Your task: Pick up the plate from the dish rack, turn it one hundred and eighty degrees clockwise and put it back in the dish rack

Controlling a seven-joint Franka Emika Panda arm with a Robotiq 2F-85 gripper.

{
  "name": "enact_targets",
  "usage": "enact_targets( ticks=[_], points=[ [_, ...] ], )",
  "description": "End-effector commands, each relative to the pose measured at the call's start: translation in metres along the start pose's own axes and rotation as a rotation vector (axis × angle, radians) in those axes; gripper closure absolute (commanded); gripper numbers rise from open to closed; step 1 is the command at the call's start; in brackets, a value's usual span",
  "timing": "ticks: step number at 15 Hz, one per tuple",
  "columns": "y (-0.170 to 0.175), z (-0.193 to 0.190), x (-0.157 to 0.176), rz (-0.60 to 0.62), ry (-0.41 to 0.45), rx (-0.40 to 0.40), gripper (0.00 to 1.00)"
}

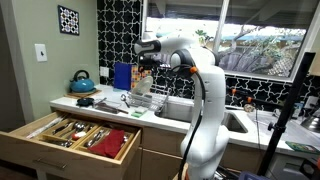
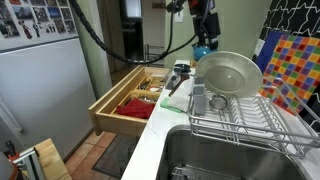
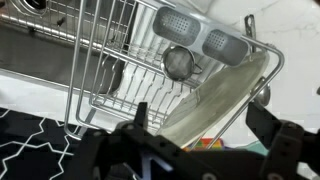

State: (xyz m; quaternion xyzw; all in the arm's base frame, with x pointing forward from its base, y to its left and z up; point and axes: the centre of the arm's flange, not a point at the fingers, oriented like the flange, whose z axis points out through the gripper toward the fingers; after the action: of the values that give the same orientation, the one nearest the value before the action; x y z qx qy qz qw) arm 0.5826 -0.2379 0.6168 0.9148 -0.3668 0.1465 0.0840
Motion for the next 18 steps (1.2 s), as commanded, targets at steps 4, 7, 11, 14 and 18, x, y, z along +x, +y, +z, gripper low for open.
enact_targets(
  ticks=[4, 7, 11, 14, 18],
  points=[
    [-0.004, 0.04, 0.046, 0.35, -0.009, 0.075, 0.0],
    [-0.004, 0.053, 0.053, 0.504, -0.012, 0.108, 0.0],
    [-0.003, 0.068, 0.059, 0.636, -0.015, 0.125, 0.03],
    [-0.003, 0.078, 0.062, 0.681, -0.017, 0.118, 0.29],
    [-0.002, 0.084, 0.064, 0.714, -0.02, 0.11, 0.63]
  ],
)
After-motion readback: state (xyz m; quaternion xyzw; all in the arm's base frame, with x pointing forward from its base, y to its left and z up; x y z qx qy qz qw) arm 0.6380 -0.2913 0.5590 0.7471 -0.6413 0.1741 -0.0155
